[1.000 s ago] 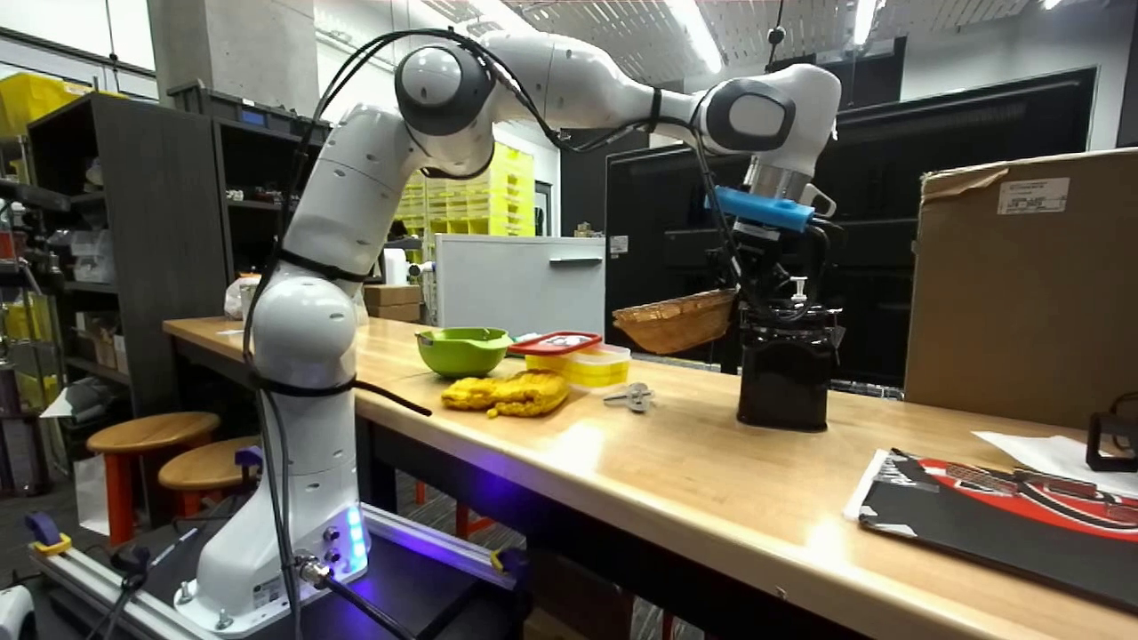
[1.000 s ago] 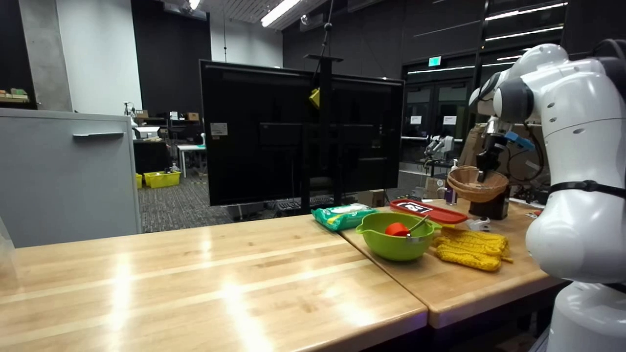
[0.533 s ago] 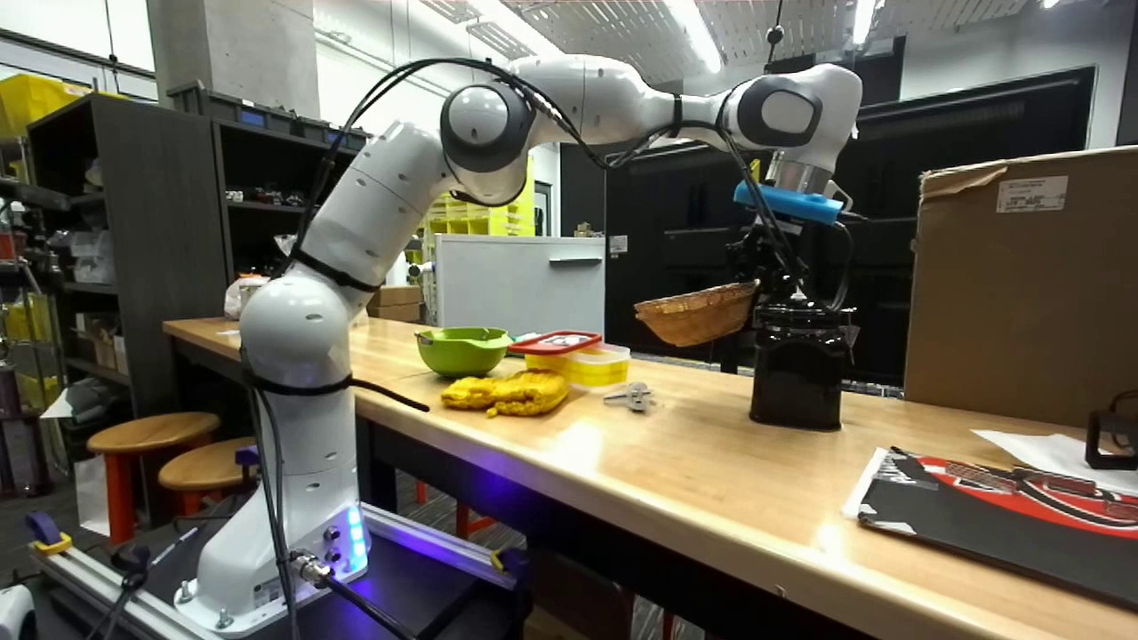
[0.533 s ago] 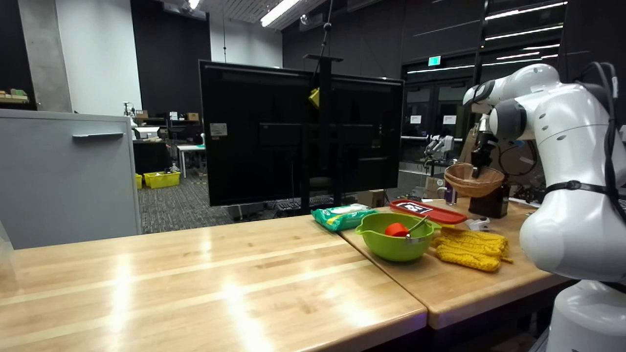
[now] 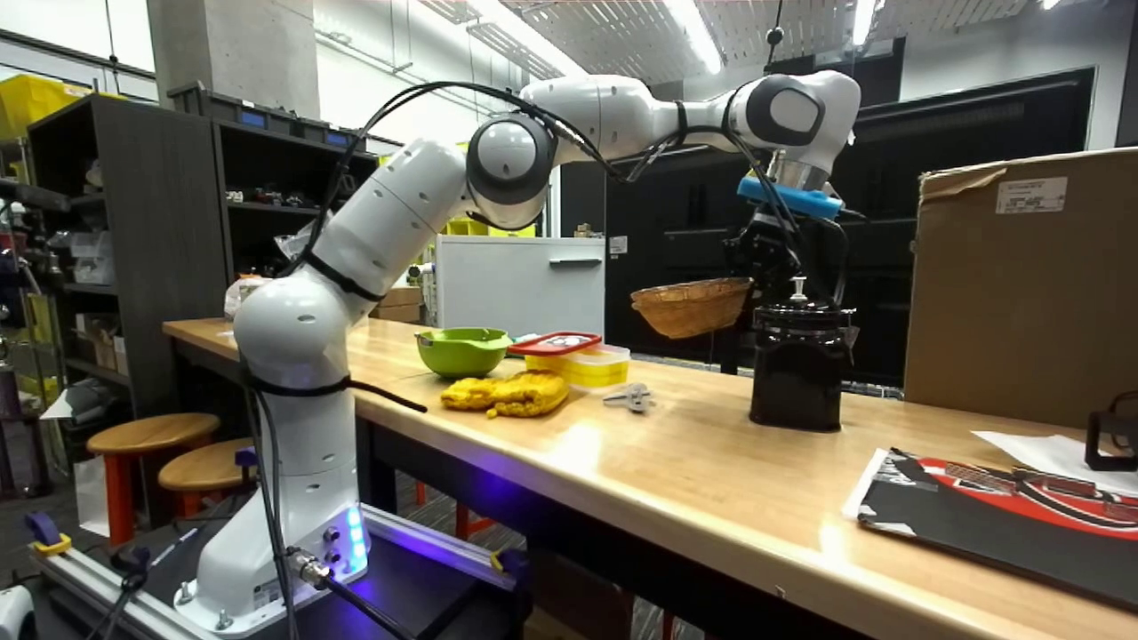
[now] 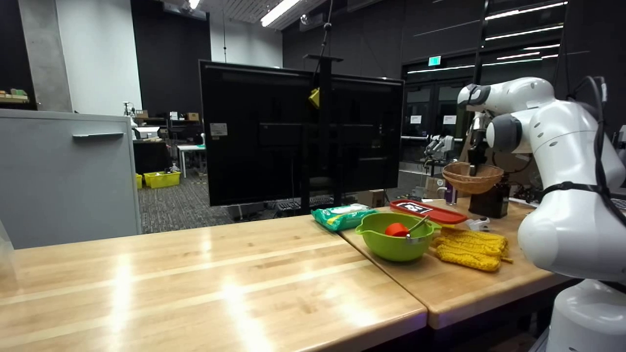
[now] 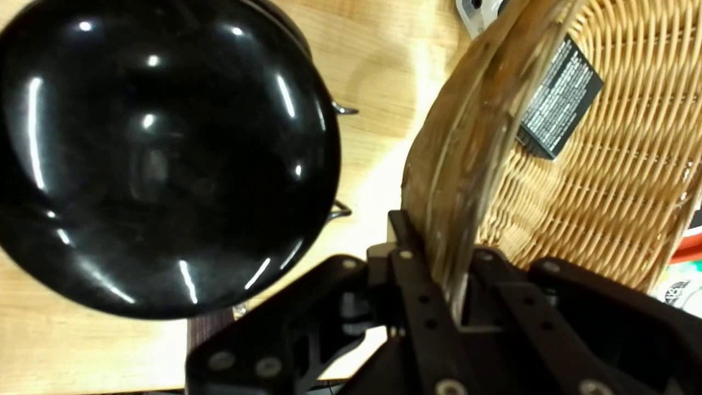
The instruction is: Move the brown baskets to the right
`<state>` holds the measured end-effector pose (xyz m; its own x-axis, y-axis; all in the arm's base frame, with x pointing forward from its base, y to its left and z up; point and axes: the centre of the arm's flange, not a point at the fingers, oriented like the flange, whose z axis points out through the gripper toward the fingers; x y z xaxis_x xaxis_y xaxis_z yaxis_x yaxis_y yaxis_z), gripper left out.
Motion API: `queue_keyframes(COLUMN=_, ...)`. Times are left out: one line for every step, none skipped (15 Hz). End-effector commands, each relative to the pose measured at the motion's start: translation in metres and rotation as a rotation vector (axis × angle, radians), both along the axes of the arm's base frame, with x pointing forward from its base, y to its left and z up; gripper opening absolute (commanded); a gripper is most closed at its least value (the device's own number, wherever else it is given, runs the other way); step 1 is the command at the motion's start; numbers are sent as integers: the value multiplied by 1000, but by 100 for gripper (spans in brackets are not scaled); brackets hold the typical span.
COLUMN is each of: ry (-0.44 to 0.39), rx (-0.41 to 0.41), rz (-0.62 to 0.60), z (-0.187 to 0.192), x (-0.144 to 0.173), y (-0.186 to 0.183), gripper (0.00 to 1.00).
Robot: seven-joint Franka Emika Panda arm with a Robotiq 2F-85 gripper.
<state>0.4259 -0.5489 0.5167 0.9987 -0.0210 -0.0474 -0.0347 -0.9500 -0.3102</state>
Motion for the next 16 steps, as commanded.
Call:
queue_keyframes(ry=-5, rx=15, rz=37, z=25, x=16, y=-27, gripper=3)
queue_keyframes(ry=-16, rx=12, rz=54, z=26, x=16, y=-27, gripper=3)
queue_keyframes(ry=-29, rx=5, rz=74, z=27, x=16, y=-28, gripper=3)
queue_keyframes(ry=-38, rx=-2, rz=92, z=28, x=16, y=-29, gripper=3)
queue_keyframes(ry=-46, rx=-8, rz=114, z=29, x=16, y=-29, gripper=3)
queue_keyframes(ry=-56, rx=-14, rz=133, z=29, x=16, y=-30, gripper=3)
queue_keyframes(ry=-64, rx=-22, rz=162, z=29, x=16, y=-30, gripper=3)
queue_keyframes(ry=-71, rx=-24, rz=186, z=29, x=16, y=-30, gripper=3)
queue_keyframes(ry=-82, rx=-27, rz=213, z=28, x=16, y=-31, gripper=3)
queue_keyframes(ry=-89, rx=-27, rz=232, z=19, x=41, y=58, gripper=3)
queue_keyframes(ry=-95, rx=-25, rz=261, z=20, x=46, y=67, gripper=3)
queue_keyframes(ry=-102, rx=-27, rz=295, z=24, x=57, y=81, gripper=3)
queue_keyframes(ry=-101, rx=-29, rz=330, z=25, x=70, y=99, gripper=3)
queue_keyframes(ry=-98, rx=-25, rz=357, z=26, x=85, y=118, gripper=3)
queue_keyframes(ry=-102, rx=-33, rz=379, z=27, x=99, y=141, gripper=3)
queue_keyframes(ry=-103, rx=-37, rz=399, z=28, x=115, y=166, gripper=3)
